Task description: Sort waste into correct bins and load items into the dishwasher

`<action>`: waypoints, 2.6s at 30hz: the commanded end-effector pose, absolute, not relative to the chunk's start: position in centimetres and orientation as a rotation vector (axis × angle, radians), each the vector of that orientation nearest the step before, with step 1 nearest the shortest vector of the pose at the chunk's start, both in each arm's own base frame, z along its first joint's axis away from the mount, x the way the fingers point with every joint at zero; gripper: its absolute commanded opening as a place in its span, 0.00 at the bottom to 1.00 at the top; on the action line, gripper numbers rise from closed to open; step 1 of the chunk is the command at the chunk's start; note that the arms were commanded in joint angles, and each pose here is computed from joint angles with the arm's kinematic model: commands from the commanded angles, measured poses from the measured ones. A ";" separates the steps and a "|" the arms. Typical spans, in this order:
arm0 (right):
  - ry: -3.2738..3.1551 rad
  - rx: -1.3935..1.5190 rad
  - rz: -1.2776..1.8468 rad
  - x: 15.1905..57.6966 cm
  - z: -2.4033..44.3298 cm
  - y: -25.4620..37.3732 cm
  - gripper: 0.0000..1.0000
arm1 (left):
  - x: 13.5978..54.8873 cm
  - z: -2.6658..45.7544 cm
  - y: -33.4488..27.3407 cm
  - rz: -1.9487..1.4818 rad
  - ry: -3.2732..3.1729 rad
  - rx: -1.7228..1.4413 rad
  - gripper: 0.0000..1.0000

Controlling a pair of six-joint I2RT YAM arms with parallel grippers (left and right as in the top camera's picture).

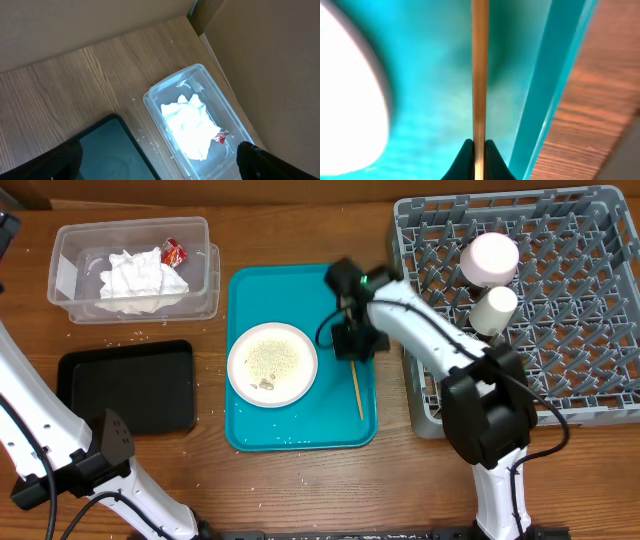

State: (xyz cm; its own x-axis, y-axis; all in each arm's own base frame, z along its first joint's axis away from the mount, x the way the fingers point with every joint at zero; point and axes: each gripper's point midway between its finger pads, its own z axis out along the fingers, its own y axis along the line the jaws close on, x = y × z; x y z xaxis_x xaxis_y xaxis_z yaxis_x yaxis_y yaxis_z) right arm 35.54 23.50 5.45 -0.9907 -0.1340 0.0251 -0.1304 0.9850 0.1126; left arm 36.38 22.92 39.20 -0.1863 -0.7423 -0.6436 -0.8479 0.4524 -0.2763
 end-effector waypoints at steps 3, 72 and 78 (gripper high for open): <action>-3.389 0.105 -0.195 43.4 16.2 19.8 0.04 | 36.8 38.9 22.8 0.176 1.969 -1.332 1.00; -3.111 0.557 -0.478 34.7 11.9 30.7 1.00 | 36.8 38.9 22.8 0.175 1.969 -1.332 1.00; -3.146 0.441 -0.369 34.0 8.9 30.8 0.91 | 36.8 38.9 22.8 0.175 1.969 -1.332 1.00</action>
